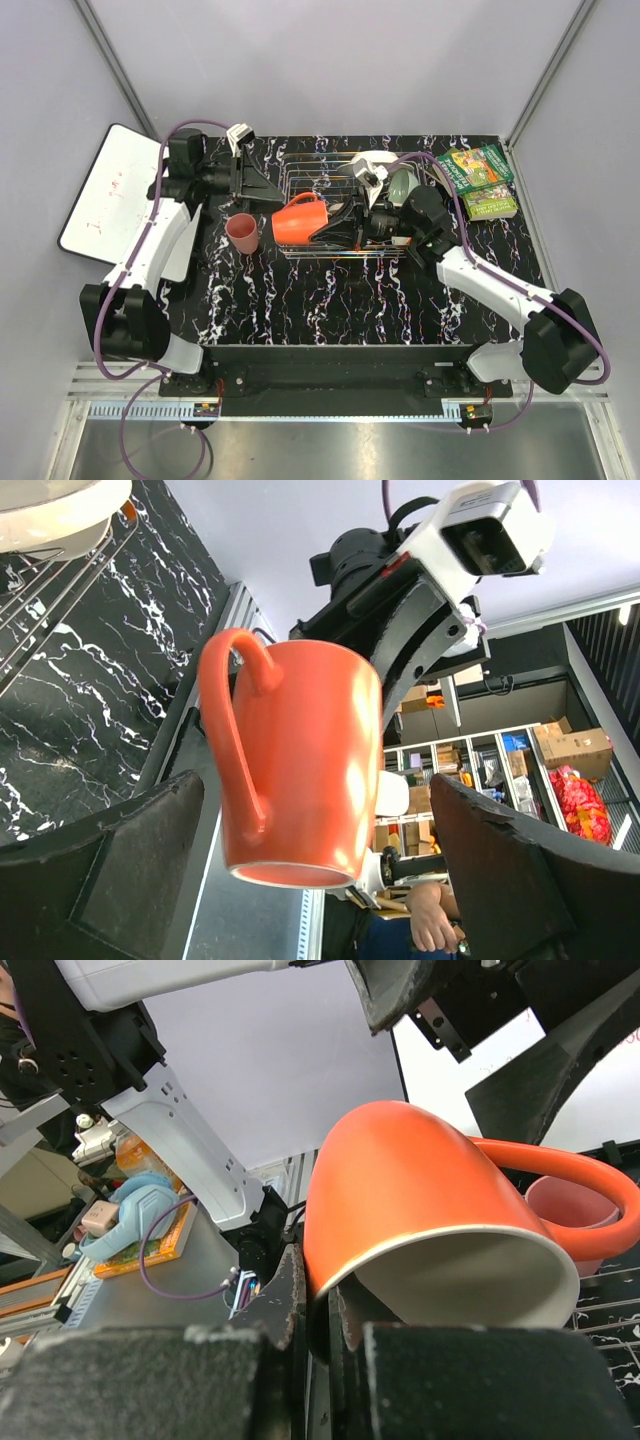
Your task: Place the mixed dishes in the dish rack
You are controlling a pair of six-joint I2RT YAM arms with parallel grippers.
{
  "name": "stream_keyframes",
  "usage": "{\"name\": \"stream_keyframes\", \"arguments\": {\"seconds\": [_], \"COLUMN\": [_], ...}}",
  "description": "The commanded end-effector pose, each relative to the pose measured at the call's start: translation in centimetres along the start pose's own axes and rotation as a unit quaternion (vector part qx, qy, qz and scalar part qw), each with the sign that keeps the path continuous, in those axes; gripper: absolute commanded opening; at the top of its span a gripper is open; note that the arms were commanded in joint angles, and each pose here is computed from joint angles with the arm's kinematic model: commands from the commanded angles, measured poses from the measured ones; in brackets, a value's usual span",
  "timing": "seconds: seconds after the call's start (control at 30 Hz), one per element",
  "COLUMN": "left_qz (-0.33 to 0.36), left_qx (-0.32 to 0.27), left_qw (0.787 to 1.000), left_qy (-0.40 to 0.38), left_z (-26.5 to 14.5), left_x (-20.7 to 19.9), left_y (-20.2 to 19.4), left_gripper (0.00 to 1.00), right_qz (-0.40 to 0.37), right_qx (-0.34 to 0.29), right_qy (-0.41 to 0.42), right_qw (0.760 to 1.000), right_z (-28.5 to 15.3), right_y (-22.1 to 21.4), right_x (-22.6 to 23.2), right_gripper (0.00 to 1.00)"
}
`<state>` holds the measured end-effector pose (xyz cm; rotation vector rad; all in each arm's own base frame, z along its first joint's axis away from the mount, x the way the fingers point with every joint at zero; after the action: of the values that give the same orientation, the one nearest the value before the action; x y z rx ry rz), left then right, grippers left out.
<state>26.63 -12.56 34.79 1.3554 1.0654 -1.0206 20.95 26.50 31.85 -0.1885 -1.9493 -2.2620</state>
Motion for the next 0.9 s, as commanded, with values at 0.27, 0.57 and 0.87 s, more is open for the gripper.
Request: {"name": "stream_keyframes", "arguments": {"seconds": [0.27, 0.57, 0.87], "left_qz": [0.007, 0.016, 0.005], "left_qx": [0.023, 0.038, 0.034], "left_qw": [1.000, 0.999, 0.999], "left_qy": [-0.013, -0.017, -0.017], "left_z": [0.9, 1.7, 1.8], "left_x": [-0.3, -0.8, -0.5], "left_y": [-1.4, -2.3, -2.9], "left_gripper": [0.99, 0.99, 0.99], "right_qz": [-0.117, -0.114, -0.121], "right_qx": [-0.074, -0.083, -0.087], "right_qy": [0.002, -0.004, -0.010], "right_qw": [0.990, 0.990, 0.989], "right_z": [1.1, 2.0, 2.0], "right_y": [5.5, 5.0, 5.4], "right_x": [-0.2, -1.8, -2.9], "right_gripper": [0.00, 0.00, 0.00]}}
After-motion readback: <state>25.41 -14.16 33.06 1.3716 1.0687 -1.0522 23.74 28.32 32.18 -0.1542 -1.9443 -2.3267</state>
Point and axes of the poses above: each gripper's point midway between its finger pads, its own z axis out along the fingers, its own x axis along the line the jaws close on, y = z × x, the point moved 8 cm from there along -z, back along the fingers, and after that the axes turned 9 degrees about -z, right-handed, at the moved point
